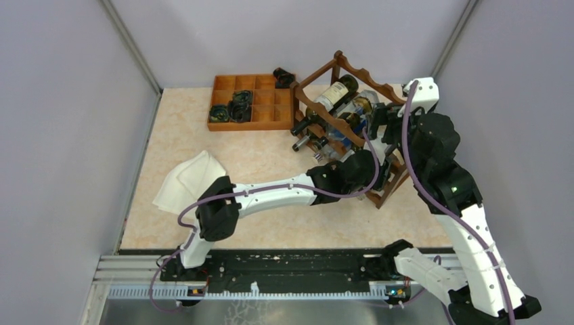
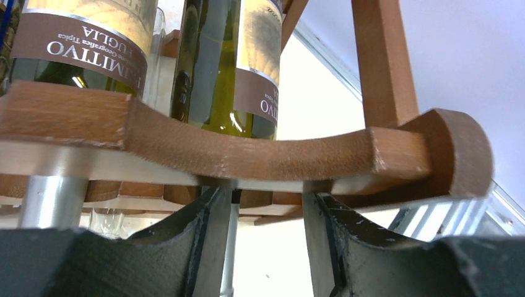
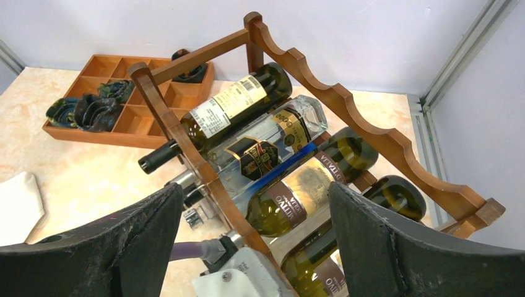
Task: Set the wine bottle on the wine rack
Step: Place the wine bottle in the wine rack.
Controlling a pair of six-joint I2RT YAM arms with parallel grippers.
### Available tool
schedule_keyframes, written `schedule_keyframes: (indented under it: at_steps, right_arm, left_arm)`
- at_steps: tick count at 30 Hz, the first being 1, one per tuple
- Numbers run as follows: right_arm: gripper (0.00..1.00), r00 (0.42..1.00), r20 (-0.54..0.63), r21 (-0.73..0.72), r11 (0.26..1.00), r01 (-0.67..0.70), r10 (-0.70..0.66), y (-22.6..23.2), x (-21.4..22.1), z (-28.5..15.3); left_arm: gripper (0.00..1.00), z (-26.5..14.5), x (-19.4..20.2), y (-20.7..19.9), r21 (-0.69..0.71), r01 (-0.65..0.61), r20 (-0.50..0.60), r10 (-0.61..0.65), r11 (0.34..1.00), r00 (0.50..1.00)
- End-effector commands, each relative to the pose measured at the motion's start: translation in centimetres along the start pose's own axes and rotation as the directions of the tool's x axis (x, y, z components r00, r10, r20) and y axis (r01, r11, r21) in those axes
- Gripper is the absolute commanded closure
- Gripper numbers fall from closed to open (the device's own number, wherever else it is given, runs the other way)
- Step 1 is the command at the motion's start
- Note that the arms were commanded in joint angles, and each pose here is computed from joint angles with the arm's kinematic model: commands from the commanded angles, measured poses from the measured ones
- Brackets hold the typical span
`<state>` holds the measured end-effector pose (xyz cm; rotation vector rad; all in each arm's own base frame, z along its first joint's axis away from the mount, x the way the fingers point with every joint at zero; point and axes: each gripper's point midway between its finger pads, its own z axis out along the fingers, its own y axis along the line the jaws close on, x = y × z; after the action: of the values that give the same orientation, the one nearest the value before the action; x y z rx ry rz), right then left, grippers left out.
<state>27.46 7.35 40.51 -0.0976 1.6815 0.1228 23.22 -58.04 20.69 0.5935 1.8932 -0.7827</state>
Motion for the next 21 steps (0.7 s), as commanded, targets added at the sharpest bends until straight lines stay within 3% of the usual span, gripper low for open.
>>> schedule_keyframes:
  at_steps: [1,10,12,17,21]
  right_arm:
    - [0.14,0.998,0.055,-0.031,0.999,-0.032,0.033,0.6,-1.3,-0.3]
    - [0.13,0.996,0.087,-0.063,0.998,-0.024,0.03,0.7,-2.0,-1.5]
    - [0.13,0.996,0.089,-0.067,0.997,-0.024,0.029,0.8,-2.0,-1.7]
    - [0.13,0.996,0.087,-0.061,0.998,-0.021,0.026,0.6,-1.6,-1.7]
    - [0.13,0.997,0.079,-0.06,0.998,-0.017,0.021,0.7,-1.0,-1.3]
  left_arm:
    - [0.47,-3.1,-5.2,-2.1,0.106,0.014,0.121,-0.027,0.994,0.992]
    - [0.47,-8.5,-3.7,-1.6,0.216,-0.023,0.093,0.003,0.976,0.996]
    - [0.55,-9.6,-2.4,-1.3,0.24,-0.027,0.066,0.012,0.97,0.998]
    - [0.94,-11.8,3.0,0.3,0.272,-0.029,-0.065,0.049,0.962,0.997]
    - [1.0,-11.6,7.0,1.3,0.262,-0.022,-0.175,0.07,0.965,0.982]
